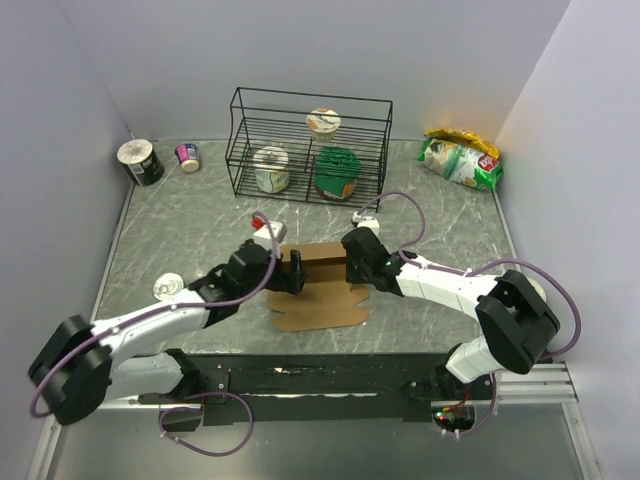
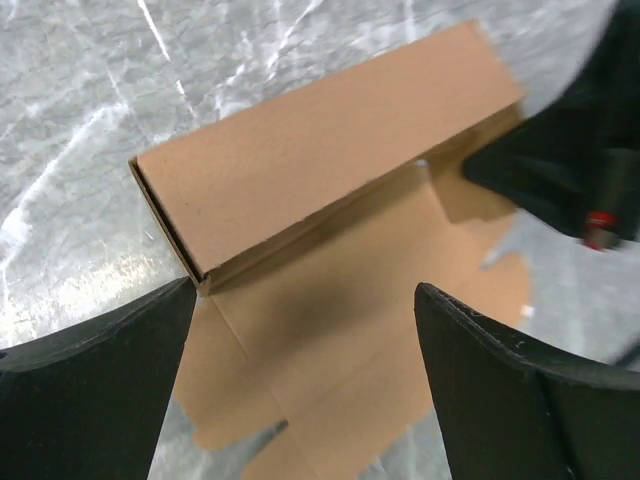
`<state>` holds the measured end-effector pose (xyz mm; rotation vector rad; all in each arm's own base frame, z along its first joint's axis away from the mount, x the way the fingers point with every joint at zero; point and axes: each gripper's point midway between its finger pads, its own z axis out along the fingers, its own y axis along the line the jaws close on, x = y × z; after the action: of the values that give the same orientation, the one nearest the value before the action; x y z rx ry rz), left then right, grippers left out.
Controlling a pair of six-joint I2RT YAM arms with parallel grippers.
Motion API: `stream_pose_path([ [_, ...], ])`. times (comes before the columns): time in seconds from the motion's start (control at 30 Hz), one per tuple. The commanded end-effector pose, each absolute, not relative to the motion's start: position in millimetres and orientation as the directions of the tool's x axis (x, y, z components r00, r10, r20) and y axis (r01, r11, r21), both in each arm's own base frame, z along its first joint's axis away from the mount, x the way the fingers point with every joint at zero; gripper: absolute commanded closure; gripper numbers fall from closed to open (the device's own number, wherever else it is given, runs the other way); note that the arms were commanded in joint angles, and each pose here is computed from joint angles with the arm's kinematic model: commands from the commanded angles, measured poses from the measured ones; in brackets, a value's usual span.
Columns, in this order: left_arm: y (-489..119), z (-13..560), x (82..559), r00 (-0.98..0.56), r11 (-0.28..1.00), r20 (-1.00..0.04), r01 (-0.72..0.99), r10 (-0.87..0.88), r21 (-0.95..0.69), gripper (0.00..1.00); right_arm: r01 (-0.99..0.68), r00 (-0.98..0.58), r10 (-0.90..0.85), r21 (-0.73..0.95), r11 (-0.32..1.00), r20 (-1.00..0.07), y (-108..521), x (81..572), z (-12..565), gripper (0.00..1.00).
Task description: Fold the paper box
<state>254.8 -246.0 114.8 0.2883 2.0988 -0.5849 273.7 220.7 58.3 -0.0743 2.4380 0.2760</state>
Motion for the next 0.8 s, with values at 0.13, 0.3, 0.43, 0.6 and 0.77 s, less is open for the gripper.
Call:
stream_pose_path([
  [0.13,-224.9,174.3,253.4,-0.604,0.756,-0.773,0.41,-0.195,-0.511,0.04,-0.147,-0.742,0.033,0.21,0.967,-0.67,227.4,283.4,74.4,0.87],
  [0.3,-210.6,179.6,273.7,-0.614,0.696,-0.724,0.368,-0.316,-0.616,0.02,-0.152,-0.744,0.037,0.223,0.963,-0.667,229.4,282.3,73.6,0.87],
  [0.43,-208.6,159.5,280.0,-0.649,0.654,-0.67,0.336,-0.362,-0.678,0.1,-0.152,-0.743,0.041,0.228,0.962,-0.668,229.7,282.6,73.8,0.87],
  [0.6,-209.4,158.0,289.4,-0.64,0.634,-0.66,0.332,-0.393,-0.699,0.18,-0.154,-0.742,0.04,0.228,0.961,-0.669,228.3,281.1,73.7,0.87],
  [0.77,-205.6,142.1,297.1,-0.647,0.653,-0.652,0.301,-0.396,-0.695,0.3,-0.155,-0.742,0.043,0.233,0.96,-0.669,229.6,280.7,74.8,0.86],
])
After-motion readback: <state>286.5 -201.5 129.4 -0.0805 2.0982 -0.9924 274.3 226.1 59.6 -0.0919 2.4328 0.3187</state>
